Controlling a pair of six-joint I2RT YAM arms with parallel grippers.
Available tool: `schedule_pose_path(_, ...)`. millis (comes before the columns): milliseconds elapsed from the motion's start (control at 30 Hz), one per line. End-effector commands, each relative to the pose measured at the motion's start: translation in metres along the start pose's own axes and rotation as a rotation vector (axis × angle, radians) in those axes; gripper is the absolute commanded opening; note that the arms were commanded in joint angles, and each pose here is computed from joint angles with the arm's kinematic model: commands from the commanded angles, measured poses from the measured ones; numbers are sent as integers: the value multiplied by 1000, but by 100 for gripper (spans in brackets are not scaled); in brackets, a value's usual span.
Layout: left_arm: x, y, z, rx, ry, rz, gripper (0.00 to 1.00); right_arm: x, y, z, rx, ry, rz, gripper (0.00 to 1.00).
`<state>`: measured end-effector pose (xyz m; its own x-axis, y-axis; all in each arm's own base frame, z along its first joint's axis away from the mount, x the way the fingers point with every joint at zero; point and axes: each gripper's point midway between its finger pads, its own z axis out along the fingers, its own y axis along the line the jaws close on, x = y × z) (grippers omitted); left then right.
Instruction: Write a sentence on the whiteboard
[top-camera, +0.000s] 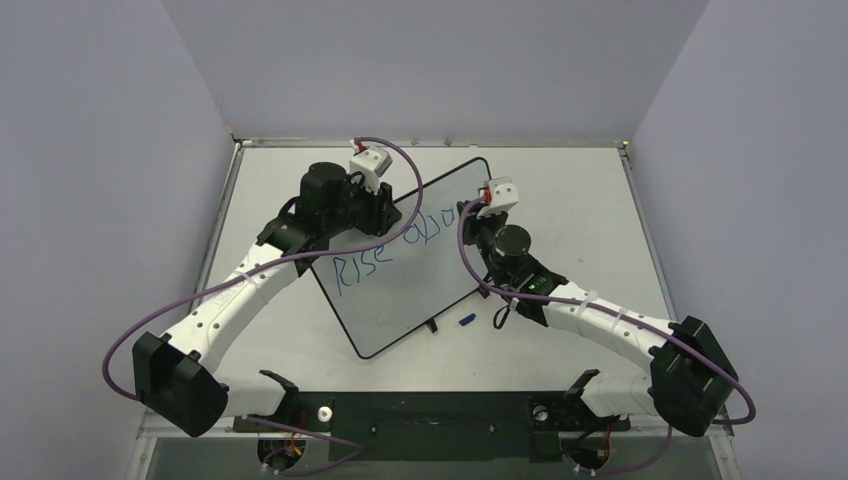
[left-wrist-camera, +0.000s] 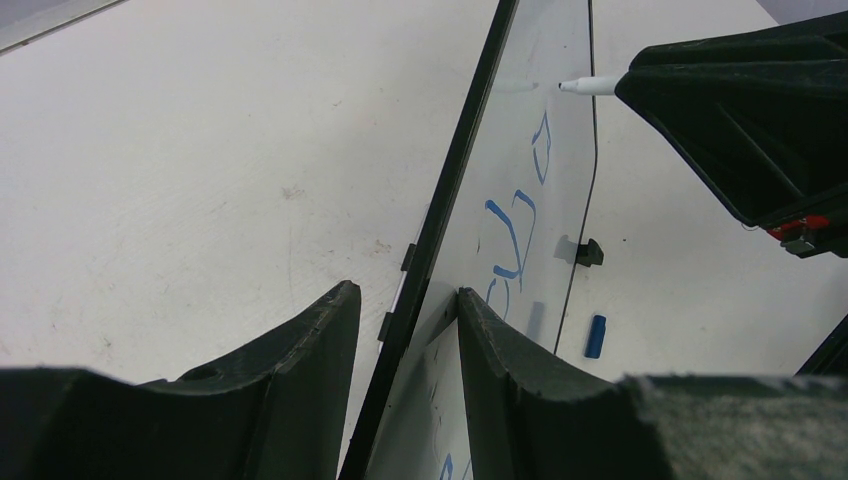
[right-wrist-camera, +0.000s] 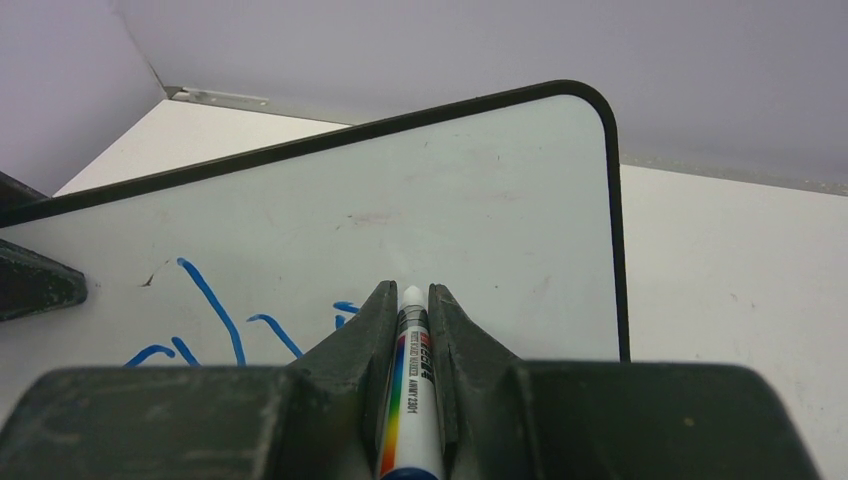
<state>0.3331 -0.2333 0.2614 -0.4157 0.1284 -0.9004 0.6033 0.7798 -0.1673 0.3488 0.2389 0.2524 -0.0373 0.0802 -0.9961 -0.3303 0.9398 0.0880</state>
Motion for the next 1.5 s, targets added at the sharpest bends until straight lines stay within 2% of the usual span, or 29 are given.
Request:
schedule_pose_path(0,-46,-9,-14,27,-158,48,0,-24,3,11,-1,-68,37,0)
schedule_pose_path(867,-46,-9,-13,27,-158,48,0,28,-17,4,42,31,36,0)
schedule_pose_path(1467,-46,-10,-13,29,-157,48,0,-1,-20,20,60,-14,35,0)
